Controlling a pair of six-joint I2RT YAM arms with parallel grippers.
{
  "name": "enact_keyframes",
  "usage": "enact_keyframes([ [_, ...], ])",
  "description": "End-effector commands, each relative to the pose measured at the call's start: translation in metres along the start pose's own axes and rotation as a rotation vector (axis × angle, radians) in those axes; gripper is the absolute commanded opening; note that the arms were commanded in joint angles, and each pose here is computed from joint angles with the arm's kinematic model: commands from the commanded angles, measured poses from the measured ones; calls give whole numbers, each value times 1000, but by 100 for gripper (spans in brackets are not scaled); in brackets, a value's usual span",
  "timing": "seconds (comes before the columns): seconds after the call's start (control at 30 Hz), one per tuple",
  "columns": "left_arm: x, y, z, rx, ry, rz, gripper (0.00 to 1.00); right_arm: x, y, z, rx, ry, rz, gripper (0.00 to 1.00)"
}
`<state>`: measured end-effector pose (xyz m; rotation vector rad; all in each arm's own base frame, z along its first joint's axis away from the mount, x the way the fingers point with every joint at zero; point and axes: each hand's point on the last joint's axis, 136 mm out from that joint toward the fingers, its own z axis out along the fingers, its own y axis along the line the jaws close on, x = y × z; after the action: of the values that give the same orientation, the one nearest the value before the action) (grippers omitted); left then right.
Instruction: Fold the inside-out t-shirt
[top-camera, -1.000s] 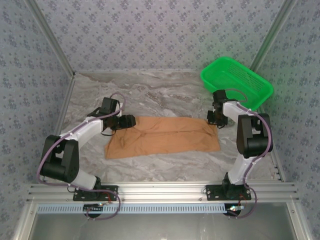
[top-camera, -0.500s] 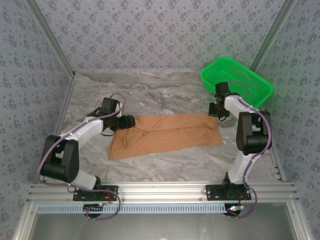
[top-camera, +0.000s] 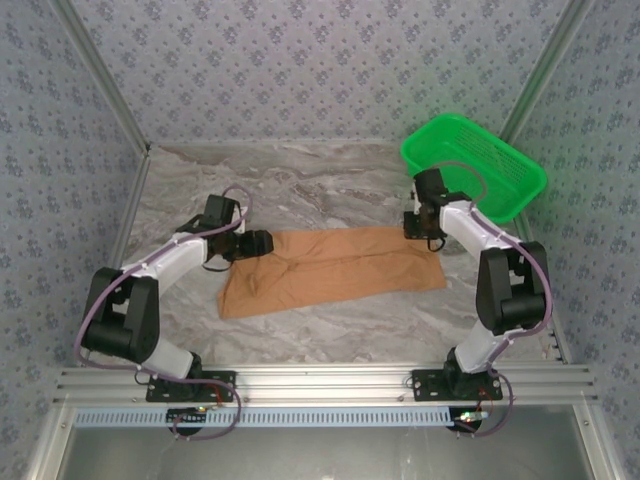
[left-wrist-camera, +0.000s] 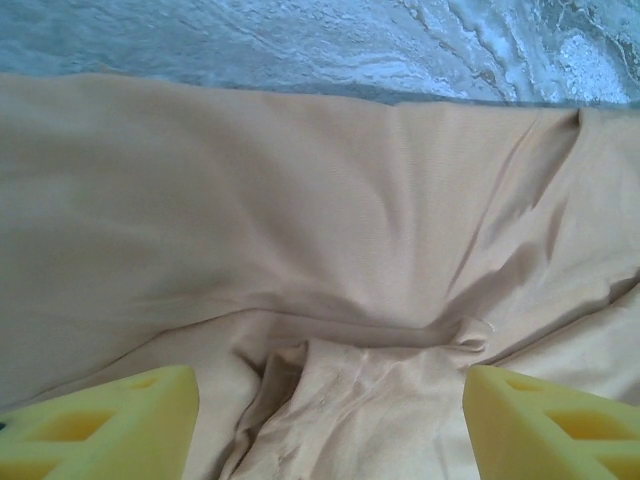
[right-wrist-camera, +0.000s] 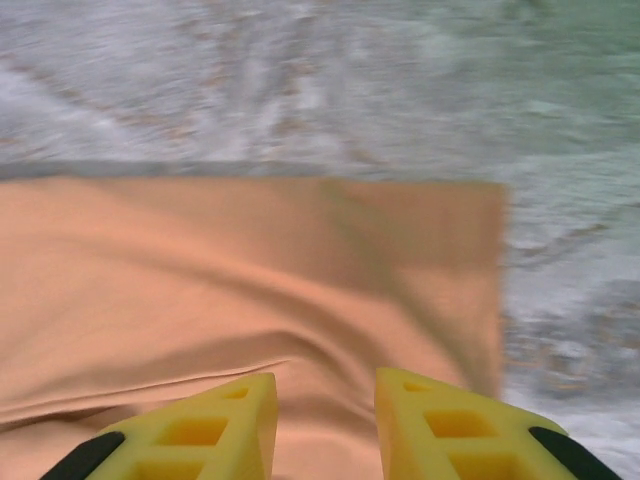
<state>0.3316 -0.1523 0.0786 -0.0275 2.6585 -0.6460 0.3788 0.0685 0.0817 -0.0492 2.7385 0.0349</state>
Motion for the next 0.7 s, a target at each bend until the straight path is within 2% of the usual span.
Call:
enact_keyframes([
  [0.0, -7, -15, 7, 58, 10, 21, 71, 8, 21, 5, -67, 20, -7, 32],
  [0.23, 1, -25, 23, 82, 66, 68, 70, 6, 33, 5, -82, 19, -31, 31],
  [0.3, 3, -27, 27, 84, 81, 81, 68, 7, 33, 4, -83, 20, -33, 31],
  [0.5, 9, -32, 24, 84, 93, 89, 43, 13, 34, 5, -85, 28, -43, 30],
  [0.67, 31, -40, 10, 110, 120, 103, 21, 15, 34, 4, -88, 31, -41, 29],
])
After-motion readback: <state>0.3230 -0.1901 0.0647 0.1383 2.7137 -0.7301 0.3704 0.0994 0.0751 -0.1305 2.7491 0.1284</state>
